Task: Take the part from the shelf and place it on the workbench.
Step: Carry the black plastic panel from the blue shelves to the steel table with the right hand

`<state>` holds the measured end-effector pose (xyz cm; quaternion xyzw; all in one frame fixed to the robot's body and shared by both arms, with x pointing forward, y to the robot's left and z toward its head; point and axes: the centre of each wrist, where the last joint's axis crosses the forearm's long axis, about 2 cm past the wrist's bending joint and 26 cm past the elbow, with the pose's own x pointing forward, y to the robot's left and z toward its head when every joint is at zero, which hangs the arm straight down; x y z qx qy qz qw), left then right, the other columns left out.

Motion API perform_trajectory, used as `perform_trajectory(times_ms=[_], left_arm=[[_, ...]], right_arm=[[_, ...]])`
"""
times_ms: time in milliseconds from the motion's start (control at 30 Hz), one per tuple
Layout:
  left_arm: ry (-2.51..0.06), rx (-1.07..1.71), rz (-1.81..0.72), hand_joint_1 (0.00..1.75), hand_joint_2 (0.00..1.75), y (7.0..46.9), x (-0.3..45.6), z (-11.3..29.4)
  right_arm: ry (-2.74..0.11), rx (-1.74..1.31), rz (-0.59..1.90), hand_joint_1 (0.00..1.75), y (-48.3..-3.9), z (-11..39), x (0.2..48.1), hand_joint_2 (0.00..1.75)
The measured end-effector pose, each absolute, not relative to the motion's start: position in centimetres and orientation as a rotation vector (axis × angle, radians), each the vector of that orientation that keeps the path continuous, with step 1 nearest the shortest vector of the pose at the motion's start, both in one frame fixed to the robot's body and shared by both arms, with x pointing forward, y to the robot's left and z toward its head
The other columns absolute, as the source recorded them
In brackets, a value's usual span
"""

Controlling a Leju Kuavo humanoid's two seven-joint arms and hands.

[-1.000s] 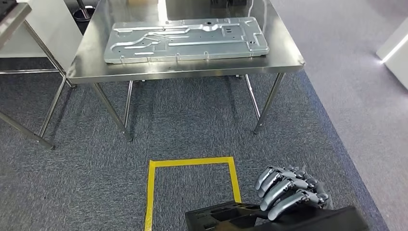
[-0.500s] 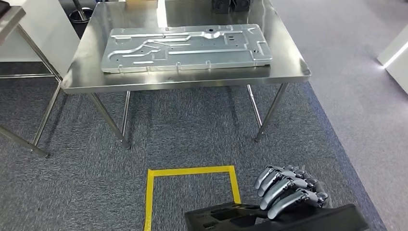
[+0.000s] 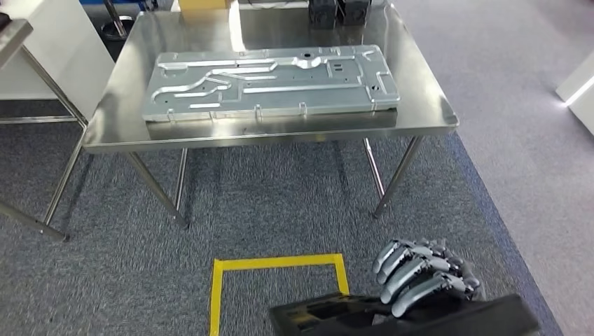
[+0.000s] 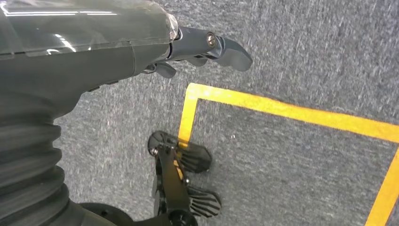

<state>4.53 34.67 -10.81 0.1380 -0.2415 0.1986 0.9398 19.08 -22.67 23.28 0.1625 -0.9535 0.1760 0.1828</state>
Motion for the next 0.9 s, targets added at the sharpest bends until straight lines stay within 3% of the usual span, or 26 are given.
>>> perform_trajectory(times_ms=[900], left_arm=[[-0.499,0.288,0.428,0.0,1.75,34.7,4.1,-10.9]], right_arm=[[-2.73,0.5,0.49,1.24,-24.2,24.8,22.8,1.75]])
